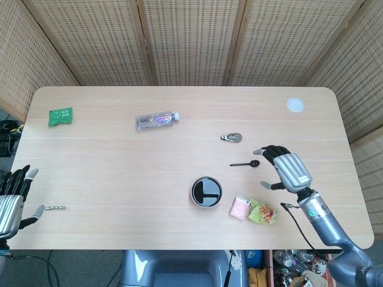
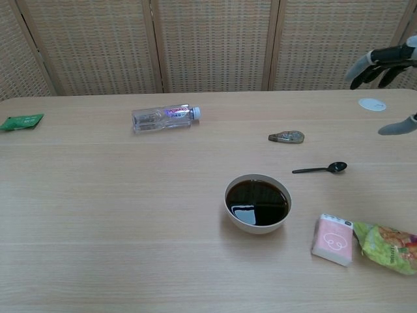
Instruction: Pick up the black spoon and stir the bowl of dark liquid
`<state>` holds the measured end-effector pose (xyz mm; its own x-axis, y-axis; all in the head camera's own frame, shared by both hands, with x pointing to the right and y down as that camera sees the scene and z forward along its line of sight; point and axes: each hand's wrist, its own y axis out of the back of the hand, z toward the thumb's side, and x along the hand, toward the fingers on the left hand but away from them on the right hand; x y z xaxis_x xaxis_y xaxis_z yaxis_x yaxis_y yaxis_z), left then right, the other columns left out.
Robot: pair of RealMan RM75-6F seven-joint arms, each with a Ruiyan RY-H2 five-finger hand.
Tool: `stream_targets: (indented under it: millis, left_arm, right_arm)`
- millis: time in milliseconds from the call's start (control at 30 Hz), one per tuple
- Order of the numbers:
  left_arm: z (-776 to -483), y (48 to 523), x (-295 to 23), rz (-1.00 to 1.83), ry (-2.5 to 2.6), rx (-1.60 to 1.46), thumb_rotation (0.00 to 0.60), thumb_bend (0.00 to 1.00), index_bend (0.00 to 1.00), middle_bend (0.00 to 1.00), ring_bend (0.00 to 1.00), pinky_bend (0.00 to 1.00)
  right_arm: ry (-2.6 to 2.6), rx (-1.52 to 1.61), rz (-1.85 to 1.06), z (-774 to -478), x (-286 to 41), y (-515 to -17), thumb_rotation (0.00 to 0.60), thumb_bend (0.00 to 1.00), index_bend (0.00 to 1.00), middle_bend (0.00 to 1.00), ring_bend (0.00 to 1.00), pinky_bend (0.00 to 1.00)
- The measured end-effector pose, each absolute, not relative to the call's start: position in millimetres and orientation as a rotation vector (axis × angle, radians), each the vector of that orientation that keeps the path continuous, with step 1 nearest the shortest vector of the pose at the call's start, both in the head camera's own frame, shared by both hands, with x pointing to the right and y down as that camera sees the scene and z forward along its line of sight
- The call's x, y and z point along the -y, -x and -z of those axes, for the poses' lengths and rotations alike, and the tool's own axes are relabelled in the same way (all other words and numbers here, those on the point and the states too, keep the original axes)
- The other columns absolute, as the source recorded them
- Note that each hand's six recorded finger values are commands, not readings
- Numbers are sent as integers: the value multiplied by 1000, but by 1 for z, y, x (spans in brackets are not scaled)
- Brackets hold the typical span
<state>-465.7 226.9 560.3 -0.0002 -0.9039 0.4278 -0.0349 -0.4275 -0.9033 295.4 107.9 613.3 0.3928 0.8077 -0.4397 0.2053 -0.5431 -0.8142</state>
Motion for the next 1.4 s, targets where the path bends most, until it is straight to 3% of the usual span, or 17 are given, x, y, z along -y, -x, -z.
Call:
stream_targets:
  millis: [233,667,933,1400]
  left_arm:
    - [-562,465,-225,1515,1553,-993,600,321,0,0,0,0]
    - [-563,463,-220,1505,1555,-992,600,321,0,0,0,0]
    - [-563,462,-219,1504,1552,-988,600,321,0,0,0,0]
    - [-564,458,-217,1495,1558,-982,600,321,0,0,0,0]
  right_arm:
    - [2000,758,-1147,-632,-81,-266,600,215,278,590,589,740]
    - [1991,602,-1224,-668,-53,-236,600,233,326,714,739,863]
    - [2002,568,-1289,-692,-46,-230,600,306,404,855,882,979]
    - [2001,550,-1349,-717,-44,-218,600,447,493,909,928,1000]
